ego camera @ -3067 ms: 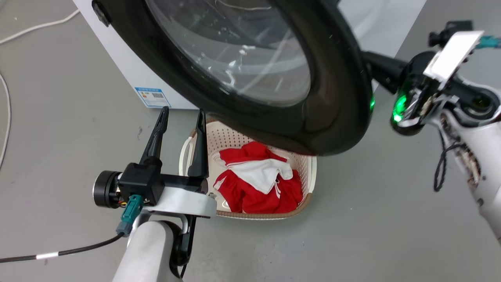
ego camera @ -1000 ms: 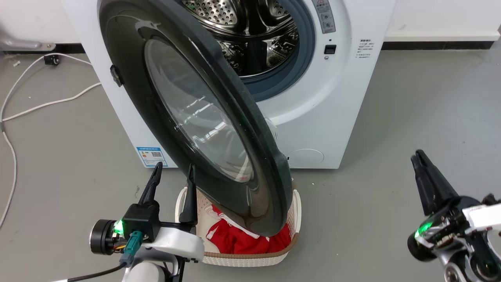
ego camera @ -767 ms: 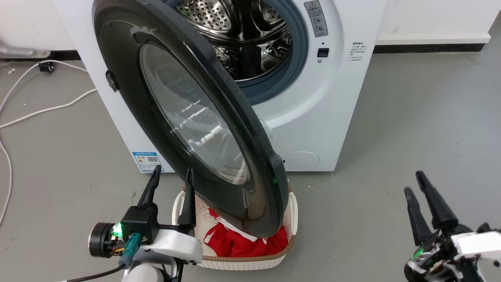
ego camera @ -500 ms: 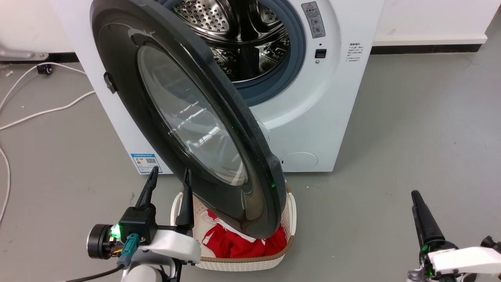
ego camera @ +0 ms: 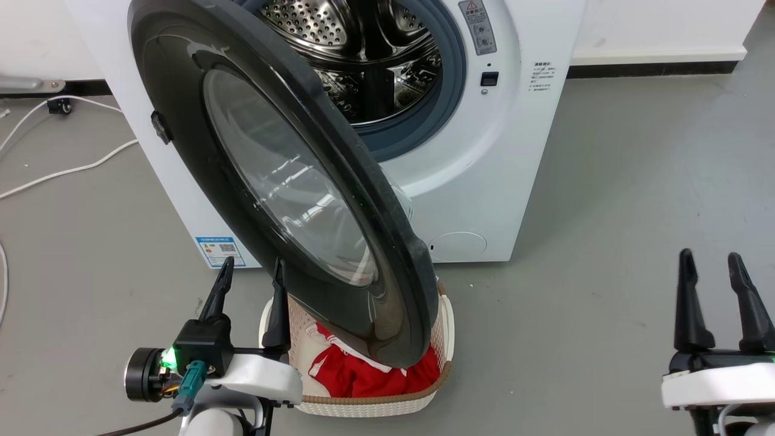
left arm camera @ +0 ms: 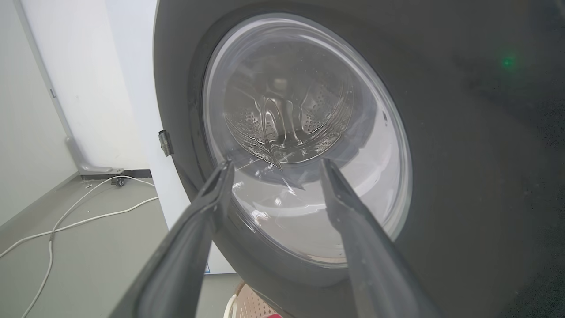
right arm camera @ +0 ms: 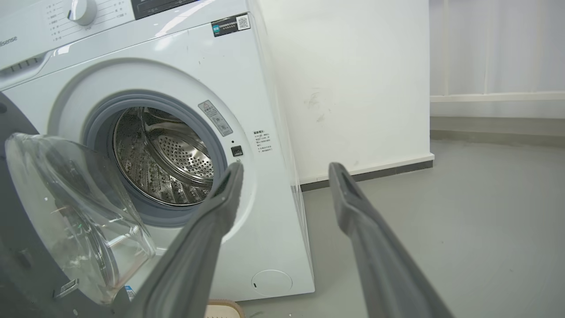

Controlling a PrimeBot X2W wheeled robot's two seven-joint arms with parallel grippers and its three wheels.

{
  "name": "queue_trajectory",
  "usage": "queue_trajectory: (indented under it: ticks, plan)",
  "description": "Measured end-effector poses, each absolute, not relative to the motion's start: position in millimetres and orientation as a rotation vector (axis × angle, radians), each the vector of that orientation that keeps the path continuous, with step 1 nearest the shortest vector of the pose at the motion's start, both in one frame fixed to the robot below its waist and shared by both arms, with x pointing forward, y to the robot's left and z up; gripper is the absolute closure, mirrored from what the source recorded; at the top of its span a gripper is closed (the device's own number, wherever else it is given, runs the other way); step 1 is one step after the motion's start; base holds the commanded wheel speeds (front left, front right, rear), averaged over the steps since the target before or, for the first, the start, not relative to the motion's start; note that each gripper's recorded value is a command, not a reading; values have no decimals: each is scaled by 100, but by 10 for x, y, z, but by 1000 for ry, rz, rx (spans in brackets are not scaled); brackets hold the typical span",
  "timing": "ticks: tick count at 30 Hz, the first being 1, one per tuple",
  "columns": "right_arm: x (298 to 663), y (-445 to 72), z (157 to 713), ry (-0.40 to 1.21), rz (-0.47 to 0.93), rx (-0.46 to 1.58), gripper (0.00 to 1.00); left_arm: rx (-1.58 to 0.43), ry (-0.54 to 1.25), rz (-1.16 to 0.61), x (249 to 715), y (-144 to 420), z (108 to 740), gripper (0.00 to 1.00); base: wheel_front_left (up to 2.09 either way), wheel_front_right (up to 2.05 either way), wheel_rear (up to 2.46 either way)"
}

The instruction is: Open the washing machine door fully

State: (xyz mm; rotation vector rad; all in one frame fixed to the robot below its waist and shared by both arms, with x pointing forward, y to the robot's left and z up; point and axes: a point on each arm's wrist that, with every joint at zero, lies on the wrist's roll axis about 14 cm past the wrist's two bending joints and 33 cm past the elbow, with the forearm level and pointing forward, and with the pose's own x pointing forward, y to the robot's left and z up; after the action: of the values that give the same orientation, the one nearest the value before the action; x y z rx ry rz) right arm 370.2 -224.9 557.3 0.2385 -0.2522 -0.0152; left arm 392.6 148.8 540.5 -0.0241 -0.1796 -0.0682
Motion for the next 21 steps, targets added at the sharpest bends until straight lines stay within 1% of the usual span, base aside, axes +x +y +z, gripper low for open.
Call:
queue_trajectory:
  ticks: [4,7,11,21]
  plan:
    - [3650,-2050,5627,-250,26,40,0,-19,-180,-66,3931,1496,5405,0,0,0,0]
    - [3596,-1935,5533,-207,47,-21,0,-18,-181,-64,3933,1506,5408,0,0,0,0]
    - [3529,-1907,5383,-155,46,-32,0,-16,-181,-64,3934,1507,5410,0,0,0,0]
    - [3528,-1932,5364,-147,35,-8,0,-14,-178,-69,3944,1493,5397,0,0,0,0]
